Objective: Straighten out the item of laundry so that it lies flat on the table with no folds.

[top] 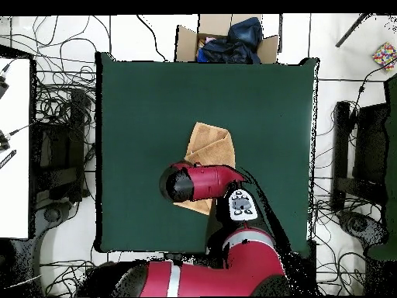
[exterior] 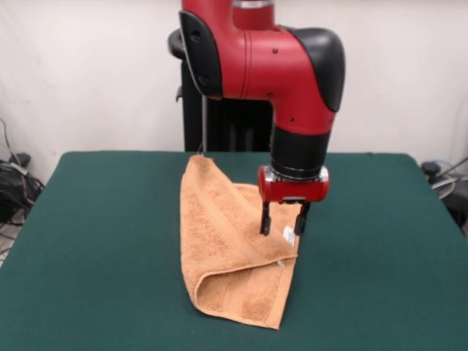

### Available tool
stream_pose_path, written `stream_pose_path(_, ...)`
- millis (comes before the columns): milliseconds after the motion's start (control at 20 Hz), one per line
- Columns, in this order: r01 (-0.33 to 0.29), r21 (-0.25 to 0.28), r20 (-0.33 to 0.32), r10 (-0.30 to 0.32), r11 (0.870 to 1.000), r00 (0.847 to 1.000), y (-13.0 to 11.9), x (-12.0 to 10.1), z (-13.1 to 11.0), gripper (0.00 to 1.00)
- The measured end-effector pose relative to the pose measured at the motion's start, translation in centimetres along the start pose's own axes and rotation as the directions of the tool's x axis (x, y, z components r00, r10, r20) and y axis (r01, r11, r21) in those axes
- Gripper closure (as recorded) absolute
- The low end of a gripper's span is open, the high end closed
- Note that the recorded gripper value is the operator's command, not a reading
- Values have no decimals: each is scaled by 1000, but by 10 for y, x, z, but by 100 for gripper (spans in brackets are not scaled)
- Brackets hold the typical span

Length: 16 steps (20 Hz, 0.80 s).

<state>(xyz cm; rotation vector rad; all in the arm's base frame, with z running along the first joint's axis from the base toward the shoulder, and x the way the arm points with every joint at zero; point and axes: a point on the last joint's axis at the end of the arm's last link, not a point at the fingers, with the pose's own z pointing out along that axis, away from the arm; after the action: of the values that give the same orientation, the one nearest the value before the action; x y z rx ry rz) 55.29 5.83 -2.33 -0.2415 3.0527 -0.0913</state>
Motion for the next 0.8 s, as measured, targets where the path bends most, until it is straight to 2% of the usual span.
stream_pose_path(350,-4,-18,-47,3,1000,999,6,19,23,0)
stream_pose_path(800,-5,-20,-34,4,1000,999,6,19,26,0)
